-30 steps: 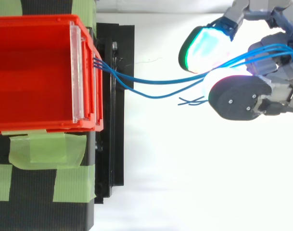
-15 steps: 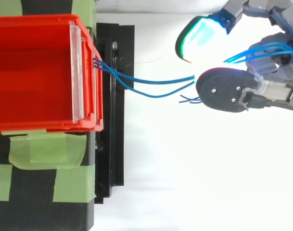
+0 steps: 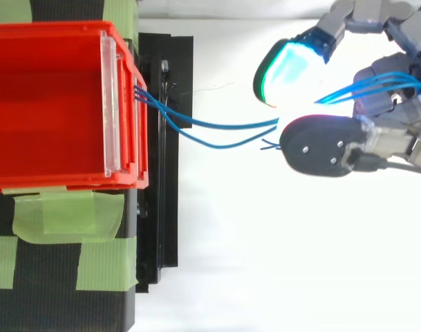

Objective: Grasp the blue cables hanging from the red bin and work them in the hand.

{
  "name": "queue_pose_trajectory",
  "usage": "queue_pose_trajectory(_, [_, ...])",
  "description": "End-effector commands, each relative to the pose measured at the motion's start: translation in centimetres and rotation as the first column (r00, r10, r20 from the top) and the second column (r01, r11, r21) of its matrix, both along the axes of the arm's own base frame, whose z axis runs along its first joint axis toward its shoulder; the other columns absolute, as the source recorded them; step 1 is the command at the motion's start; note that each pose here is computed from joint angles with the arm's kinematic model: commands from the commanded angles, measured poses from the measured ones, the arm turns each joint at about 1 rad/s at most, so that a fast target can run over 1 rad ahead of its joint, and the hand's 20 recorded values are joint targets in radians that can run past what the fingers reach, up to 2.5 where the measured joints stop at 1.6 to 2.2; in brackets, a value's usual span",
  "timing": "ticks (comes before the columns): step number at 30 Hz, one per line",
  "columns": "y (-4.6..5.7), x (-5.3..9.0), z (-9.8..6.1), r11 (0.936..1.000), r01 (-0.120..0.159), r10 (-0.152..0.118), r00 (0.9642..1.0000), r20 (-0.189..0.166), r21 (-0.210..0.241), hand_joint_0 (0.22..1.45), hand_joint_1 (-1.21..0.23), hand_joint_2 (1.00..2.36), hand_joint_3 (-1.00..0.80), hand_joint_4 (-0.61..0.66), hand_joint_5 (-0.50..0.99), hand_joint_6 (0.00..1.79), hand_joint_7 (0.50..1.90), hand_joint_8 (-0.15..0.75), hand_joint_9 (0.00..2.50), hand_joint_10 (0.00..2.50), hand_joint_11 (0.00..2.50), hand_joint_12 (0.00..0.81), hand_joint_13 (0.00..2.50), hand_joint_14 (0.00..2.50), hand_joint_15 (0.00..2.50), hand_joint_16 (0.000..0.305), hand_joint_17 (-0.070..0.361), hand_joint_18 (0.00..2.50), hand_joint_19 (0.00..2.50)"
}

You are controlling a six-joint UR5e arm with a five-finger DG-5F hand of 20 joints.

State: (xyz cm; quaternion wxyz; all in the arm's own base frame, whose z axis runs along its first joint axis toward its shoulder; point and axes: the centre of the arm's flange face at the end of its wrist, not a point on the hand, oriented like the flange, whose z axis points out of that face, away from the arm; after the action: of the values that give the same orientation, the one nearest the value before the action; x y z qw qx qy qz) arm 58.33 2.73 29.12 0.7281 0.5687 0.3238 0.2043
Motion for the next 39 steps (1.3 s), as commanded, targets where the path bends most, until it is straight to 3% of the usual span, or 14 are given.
queue_pose_trajectory(1, [0.29, 0.11, 0.01, 0.9966, -0.035, 0.03, 0.9976, -0.062, -0.075, 0.93, -0.63, 1.01, -0.81, 0.23, -0.09, 0.82, 1.03, 0.58, 1.71, 2.5, 2.5, 0.706, 2.1, 2.5, 2.15, 0.21, 0.158, 2.5, 0.77])
queue_pose_trajectory(3, [0.25, 0.23, 0.08, 0.9918, -0.045, 0.034, 0.9949, -0.095, -0.12, 0.93, -0.62, 1.01, -0.81, 0.23, -0.09, 0.82, 1.04, 0.58, 1.71, 2.5, 2.5, 0.706, 2.1, 2.5, 2.15, 0.21, 0.158, 2.5, 0.77])
queue_pose_trajectory(6, [0.18, 0.25, 0.09, 0.9901, -0.043, 0.029, 0.9939, -0.107, -0.134, 0.94, -0.62, 1.01, -0.8, 0.23, -0.09, 0.84, 1.03, 0.58, 1.71, 2.5, 2.5, 0.706, 2.1, 2.5, 2.15, 0.21, 0.158, 2.5, 0.77])
queue_pose_trajectory(22, [0.37, 0.32, 0.21, 0.9915, -0.041, 0.03, 0.9952, -0.094, -0.124, 1.02, -0.61, 1.01, -0.67, 0.22, -0.1, 0.86, 1.0, 0.58, 1.71, 2.5, 2.5, 0.706, 2.1, 2.5, 2.15, 0.21, 0.158, 2.5, 0.77])
queue_pose_trajectory(31, [0.81, 0.35, 0.32, 0.9936, -0.042, 0.035, 0.9967, -0.074, -0.105, 1.01, -0.59, 1.01, -0.75, 0.22, -0.09, 0.82, 1.01, 0.58, 1.71, 2.5, 2.5, 0.706, 2.1, 2.5, 2.15, 0.21, 0.158, 2.5, 0.77])
queue_pose_trajectory(35, [0.9, 0.26, 0.17, 0.9912, -0.053, 0.042, 0.9947, -0.094, -0.121, 1.01, -0.58, 1.01, -0.76, 0.22, -0.09, 0.81, 1.01, 0.58, 1.71, 2.5, 2.5, 0.706, 2.1, 2.5, 2.15, 0.21, 0.158, 2.5, 0.77])
queue_pose_trajectory(39, [1.03, 0.22, 0.04, 0.9841, -0.081, 0.061, 0.9894, -0.132, -0.158, 1.01, -0.58, 1.01, -0.78, 0.22, -0.09, 0.81, 1.02, 0.58, 1.71, 2.5, 2.5, 0.706, 2.1, 2.5, 2.15, 0.21, 0.158, 2.5, 0.77])
